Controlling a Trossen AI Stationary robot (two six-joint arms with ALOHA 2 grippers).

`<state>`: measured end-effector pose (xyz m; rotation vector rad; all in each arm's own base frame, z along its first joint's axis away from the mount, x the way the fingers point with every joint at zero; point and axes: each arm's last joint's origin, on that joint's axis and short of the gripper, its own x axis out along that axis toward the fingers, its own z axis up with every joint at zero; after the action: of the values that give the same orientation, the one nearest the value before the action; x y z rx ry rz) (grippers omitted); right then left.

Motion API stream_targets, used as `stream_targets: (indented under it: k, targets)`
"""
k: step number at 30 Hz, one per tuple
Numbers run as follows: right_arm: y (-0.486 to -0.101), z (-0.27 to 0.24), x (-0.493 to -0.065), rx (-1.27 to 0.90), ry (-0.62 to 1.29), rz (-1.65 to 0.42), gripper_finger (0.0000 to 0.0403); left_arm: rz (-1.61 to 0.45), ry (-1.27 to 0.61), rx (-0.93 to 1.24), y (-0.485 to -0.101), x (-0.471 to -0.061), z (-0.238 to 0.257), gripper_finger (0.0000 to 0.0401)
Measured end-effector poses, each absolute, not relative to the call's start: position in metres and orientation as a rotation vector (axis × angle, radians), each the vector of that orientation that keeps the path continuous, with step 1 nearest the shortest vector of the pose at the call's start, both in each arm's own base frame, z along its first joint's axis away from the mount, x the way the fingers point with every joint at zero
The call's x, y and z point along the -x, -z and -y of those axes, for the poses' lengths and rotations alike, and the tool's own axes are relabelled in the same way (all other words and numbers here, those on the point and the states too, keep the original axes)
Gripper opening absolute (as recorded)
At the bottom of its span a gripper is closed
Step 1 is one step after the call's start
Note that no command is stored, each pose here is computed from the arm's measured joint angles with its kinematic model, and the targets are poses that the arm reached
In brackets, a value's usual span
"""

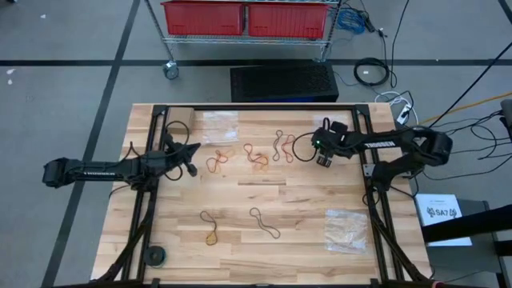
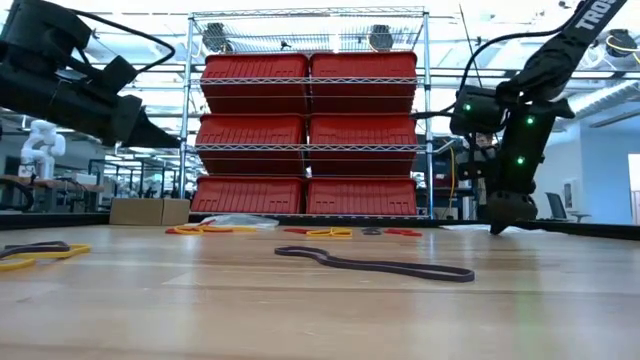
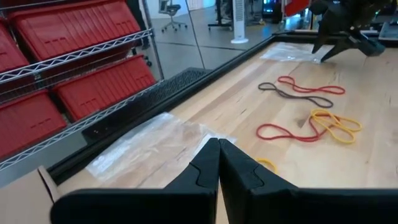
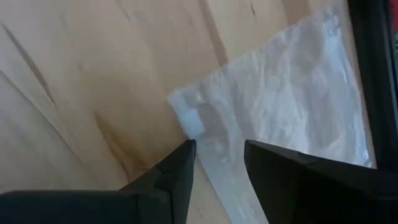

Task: Sort rubber bands
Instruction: Open the top right transparent zip lock bag

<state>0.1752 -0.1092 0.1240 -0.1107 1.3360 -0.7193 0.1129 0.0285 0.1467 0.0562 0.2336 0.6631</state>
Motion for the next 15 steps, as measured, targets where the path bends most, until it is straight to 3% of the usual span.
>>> stream_targets:
  k: [15]
  targets:
    - [-0.113, 0.121, -0.173, 0.11, 0.744, -1.383, 0.0127, -0.221, -0.663, -0.054, -0.148, -0.113, -0.029, 0.0015]
